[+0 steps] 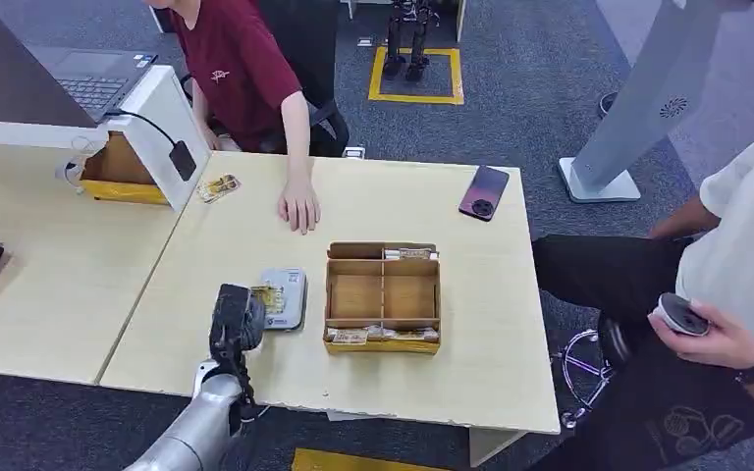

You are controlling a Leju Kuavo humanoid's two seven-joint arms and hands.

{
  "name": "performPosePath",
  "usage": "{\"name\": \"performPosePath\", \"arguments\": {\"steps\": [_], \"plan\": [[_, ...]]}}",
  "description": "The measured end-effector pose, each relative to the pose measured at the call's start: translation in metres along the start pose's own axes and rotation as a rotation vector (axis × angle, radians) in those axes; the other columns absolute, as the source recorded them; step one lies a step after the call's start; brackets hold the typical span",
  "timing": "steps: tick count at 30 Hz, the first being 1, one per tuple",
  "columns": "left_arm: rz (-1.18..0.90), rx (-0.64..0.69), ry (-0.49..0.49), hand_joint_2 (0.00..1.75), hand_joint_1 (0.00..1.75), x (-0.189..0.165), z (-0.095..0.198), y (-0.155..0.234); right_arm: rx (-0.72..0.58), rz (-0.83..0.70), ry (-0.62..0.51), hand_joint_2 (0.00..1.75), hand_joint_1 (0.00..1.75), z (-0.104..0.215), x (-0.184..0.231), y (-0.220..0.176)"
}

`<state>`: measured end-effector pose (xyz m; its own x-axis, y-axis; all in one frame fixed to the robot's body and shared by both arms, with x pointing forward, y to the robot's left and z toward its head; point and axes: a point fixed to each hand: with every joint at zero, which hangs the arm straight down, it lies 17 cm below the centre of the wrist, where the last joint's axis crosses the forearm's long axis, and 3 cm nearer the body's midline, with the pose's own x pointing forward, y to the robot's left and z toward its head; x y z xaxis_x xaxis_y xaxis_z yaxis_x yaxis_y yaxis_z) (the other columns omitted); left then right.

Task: Pass the card to the sensor for recognition and then transmit it.

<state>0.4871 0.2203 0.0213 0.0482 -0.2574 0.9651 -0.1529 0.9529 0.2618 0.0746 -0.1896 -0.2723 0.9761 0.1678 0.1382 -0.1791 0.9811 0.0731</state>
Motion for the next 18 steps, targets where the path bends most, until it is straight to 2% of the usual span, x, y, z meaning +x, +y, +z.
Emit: {"name": "performPosePath", "arguments": {"steps": [3,9,18], "plan": [[0.130,0.018,-0.009,1.75,1.75,0.013,-0.002,0.005,0.000,0.001,0.000,0.00,0.00,0.000,0.000,0.000],[0.250,0.066,-0.107,1.75,1.75,0.063,-0.015,0.022,-0.001,0.004,0.000,0.00,0.00,0.000,0.000,0.000],[0.215,0.163,-0.246,1.75,1.75,0.114,-0.032,0.048,-0.004,0.028,0.012,0.00,0.00,0.000,0.001,-0.001]]}}
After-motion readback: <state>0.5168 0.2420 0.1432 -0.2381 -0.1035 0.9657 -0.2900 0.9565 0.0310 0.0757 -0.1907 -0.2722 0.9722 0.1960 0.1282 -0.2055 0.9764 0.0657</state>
